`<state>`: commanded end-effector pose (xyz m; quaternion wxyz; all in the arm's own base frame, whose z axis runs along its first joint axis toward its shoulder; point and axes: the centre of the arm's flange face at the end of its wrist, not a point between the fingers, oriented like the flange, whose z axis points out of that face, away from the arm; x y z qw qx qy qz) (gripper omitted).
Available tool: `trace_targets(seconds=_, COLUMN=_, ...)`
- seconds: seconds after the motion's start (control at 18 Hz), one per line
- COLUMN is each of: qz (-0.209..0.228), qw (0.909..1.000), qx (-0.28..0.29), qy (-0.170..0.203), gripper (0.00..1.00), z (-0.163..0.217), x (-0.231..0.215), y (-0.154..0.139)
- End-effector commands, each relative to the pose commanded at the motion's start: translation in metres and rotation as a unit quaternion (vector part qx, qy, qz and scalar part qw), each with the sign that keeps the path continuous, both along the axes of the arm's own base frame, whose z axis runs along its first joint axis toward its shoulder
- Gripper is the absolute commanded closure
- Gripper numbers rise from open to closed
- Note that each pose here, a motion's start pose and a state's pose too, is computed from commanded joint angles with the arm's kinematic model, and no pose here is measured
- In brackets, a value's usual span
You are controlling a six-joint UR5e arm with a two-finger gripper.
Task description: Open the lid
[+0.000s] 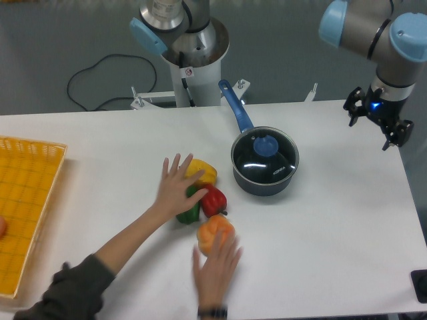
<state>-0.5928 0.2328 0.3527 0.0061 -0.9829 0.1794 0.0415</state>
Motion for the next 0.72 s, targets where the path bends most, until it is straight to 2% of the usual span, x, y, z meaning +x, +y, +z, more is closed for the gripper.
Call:
trace_targets(seconds=0.56, qz=-0.002, qw=1.0, qx=-0.001, qy=-0.005, gripper=0.0, z=-0.0065, x=0.0038, y=0.0042)
trace_targets(seconds=0.61, qz=0.007, qw=1.0, qx=0.001, qy=-0.004, gripper=0.0, z=-0.0054, x=0.0036, y=0.0034)
trace_targets(seconds=0.67, qz=0.038, qw=0.9993, qx=0.005, qy=-0.005, gripper=0.0, z=-0.0052, x=0.0025, y=0.001)
trace_targets(seconds=0.72, qz=0.091, qw=0.9957, qx=0.016, qy=-0.01, gripper=0.0, z=-0.0069, x=0.0049, y=0.0023)
